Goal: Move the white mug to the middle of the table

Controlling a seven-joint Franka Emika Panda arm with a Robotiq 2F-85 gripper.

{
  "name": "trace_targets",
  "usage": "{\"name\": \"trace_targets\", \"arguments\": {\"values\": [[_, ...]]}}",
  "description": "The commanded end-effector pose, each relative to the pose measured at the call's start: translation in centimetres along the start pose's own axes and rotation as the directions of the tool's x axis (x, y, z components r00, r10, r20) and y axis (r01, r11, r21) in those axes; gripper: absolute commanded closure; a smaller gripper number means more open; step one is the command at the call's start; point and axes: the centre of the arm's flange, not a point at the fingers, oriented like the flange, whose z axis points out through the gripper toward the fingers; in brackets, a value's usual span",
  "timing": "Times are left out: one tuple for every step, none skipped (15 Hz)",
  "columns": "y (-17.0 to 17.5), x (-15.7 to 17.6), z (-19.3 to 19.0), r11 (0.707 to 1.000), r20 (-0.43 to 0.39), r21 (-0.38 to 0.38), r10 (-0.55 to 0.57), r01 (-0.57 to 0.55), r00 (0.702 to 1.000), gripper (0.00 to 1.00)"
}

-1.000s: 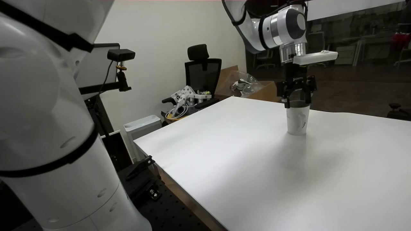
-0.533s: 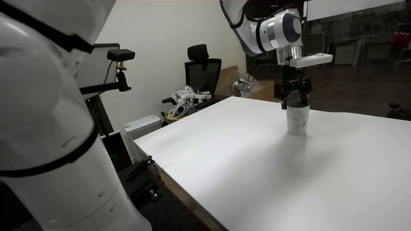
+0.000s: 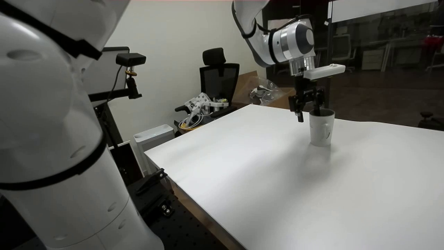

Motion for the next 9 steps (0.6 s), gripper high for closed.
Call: {"name": "trace_targets", "arguments": {"values": [[0.34, 0.18, -0.28, 0.999, 0.000, -0.038, 0.011, -0.011, 1.000, 0.48], [0.35, 0.07, -0.39, 0.999, -0.005, -0.044, 0.014, -0.014, 1.000, 0.55], [0.40, -0.01, -0.51, 0.999, -0.009, -0.051, 0.018, -0.018, 1.000, 0.62], [0.42, -0.04, -0.70, 0.998, -0.013, -0.057, 0.019, -0.019, 1.000, 0.69], [0.43, -0.08, -0.81, 0.998, -0.016, -0.064, 0.020, -0.021, 1.000, 0.75], [0.45, -0.10, -0.92, 0.997, -0.020, -0.069, 0.021, -0.023, 1.000, 0.83], [0.48, -0.09, -0.99, 0.997, -0.025, -0.071, 0.021, -0.023, 0.999, 0.89], [0.47, -0.11, -0.99, 0.998, -0.028, -0.065, 0.019, -0.021, 0.999, 0.97], [0.49, -0.13, -0.96, 0.998, -0.029, -0.064, 0.020, -0.022, 0.999, 0.99]]}}
